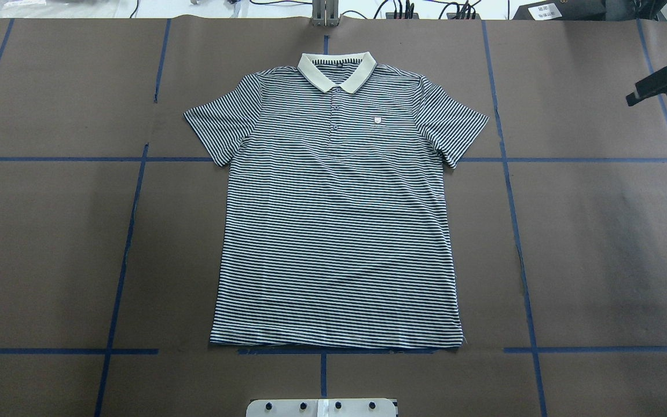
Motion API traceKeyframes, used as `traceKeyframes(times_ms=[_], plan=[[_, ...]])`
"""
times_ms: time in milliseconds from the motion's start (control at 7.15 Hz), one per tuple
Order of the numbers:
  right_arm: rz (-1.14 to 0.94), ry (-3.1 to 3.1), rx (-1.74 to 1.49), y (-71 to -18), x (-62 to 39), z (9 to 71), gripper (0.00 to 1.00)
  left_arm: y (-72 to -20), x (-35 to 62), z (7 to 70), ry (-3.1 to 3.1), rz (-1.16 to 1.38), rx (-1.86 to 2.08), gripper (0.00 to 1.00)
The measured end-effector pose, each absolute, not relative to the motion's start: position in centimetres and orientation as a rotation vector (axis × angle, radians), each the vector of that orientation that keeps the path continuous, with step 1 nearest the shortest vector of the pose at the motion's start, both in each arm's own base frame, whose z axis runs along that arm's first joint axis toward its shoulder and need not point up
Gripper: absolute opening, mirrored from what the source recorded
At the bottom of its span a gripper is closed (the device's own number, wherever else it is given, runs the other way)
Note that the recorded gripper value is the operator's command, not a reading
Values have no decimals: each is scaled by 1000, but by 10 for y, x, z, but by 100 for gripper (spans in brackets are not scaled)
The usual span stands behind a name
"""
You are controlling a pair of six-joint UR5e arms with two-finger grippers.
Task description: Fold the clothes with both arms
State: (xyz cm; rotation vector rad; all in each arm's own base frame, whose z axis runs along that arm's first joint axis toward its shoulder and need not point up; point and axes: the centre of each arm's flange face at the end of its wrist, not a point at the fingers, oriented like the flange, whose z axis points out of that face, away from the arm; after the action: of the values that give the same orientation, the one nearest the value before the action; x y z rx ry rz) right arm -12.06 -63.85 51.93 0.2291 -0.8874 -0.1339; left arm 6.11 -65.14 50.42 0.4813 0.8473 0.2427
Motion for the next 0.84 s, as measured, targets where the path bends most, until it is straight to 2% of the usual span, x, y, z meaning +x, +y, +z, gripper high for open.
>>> traceKeyframes(times_ms=[419,839], plan=[[-60,-890,258,-695,-272,432,99,-675,103,478,901,177,451,100],[84,-882,239,-679,-372,432,99,-675,104,474,910,161,449,100]])
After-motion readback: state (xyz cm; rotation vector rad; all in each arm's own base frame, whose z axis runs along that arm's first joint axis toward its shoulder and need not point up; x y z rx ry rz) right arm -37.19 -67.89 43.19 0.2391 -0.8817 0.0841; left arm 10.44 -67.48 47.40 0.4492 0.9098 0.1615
